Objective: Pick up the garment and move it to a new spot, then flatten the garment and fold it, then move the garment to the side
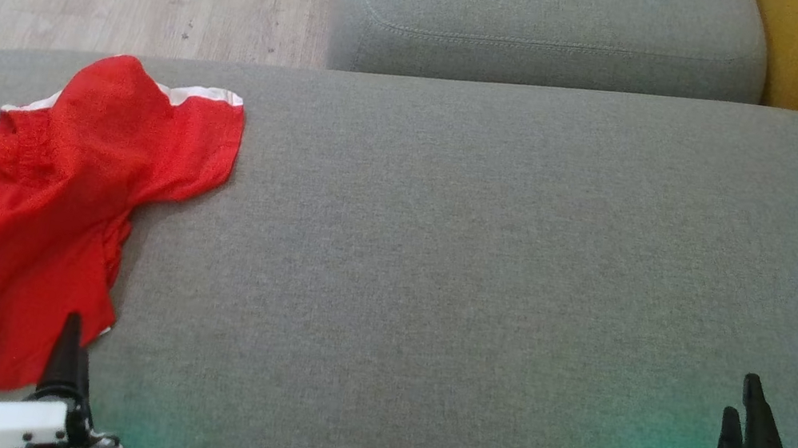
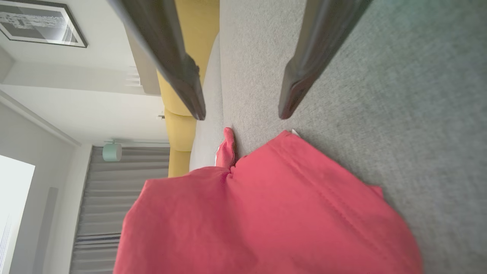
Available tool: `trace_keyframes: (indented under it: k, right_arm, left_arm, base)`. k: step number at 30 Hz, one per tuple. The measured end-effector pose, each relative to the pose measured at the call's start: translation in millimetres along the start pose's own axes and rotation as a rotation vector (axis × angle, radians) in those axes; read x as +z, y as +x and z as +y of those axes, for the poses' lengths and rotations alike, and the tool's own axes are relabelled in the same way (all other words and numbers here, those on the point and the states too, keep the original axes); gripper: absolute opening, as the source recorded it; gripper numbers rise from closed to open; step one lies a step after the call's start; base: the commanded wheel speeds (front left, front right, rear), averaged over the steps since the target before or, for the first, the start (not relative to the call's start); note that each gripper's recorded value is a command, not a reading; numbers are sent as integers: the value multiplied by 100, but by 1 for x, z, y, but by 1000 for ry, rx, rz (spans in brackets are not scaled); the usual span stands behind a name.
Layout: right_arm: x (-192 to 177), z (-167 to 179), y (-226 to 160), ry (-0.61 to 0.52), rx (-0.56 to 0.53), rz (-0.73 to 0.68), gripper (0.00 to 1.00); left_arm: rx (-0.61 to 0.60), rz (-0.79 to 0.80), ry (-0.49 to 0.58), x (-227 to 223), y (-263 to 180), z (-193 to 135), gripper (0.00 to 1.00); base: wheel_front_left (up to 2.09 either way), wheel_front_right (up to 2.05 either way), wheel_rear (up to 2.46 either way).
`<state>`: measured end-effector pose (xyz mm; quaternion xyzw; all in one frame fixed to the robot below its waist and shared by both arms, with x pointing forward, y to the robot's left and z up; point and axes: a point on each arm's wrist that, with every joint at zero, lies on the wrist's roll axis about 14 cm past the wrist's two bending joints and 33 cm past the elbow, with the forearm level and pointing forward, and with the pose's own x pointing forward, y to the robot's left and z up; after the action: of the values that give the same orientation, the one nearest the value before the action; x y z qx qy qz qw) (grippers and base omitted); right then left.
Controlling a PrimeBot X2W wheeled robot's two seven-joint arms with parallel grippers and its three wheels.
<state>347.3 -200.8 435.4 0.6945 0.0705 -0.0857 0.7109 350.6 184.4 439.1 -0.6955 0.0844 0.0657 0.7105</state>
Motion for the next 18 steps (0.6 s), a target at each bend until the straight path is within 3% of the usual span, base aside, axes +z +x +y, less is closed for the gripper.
trace_keyframes:
  k: [18]
  right_arm:
    - [-15, 12, 1, -314, 36, 31, 100]
  left_arm:
    - [-34, -9, 320, -3, -1, -17, 100]
  base:
    - [0, 0, 0]
